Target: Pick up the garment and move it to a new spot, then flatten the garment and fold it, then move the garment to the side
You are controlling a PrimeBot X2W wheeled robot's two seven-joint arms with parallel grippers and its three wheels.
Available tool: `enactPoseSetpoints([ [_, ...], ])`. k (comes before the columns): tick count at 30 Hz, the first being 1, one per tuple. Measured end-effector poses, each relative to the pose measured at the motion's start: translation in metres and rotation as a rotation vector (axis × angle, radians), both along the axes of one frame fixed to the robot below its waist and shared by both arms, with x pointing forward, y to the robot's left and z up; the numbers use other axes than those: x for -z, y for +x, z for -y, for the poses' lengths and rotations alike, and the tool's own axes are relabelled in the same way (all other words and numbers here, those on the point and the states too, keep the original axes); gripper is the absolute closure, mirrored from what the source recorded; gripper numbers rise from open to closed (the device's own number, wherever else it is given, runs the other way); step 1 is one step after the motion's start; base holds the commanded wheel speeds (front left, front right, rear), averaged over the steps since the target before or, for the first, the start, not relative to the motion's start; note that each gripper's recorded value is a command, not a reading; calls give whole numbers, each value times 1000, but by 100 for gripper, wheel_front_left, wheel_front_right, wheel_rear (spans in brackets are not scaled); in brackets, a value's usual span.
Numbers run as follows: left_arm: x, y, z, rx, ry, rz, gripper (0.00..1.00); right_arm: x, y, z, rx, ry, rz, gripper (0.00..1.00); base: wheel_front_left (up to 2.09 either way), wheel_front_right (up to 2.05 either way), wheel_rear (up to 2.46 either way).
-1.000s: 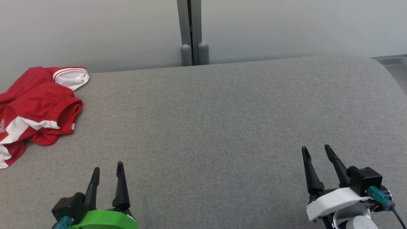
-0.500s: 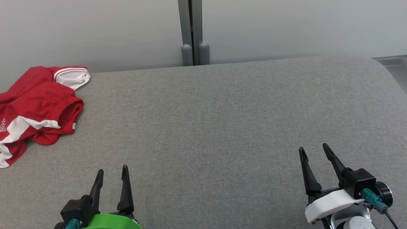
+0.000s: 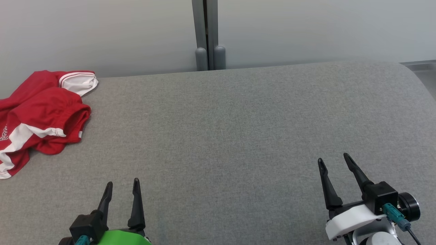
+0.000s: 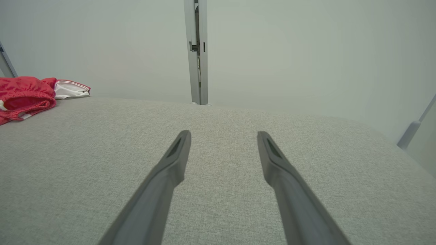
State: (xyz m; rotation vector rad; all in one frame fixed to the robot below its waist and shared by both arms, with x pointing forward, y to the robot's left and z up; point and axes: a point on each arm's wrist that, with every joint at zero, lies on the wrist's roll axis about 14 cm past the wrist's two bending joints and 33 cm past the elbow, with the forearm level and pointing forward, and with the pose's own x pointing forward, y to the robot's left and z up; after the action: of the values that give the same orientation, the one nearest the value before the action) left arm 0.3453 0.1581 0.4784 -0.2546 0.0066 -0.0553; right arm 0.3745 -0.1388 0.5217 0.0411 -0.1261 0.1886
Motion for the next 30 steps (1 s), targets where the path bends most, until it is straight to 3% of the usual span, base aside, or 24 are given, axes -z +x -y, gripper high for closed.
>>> enactPoseSetpoints([
  [15,0,-8,-10,-35,-4,-1,0,0,4,-8,-23,1,2,0,0,0,0],
  [30,-2,-56,-81,-284,5,8,0,-1,20,-96,-277,11,0,0,0,0,0],
])
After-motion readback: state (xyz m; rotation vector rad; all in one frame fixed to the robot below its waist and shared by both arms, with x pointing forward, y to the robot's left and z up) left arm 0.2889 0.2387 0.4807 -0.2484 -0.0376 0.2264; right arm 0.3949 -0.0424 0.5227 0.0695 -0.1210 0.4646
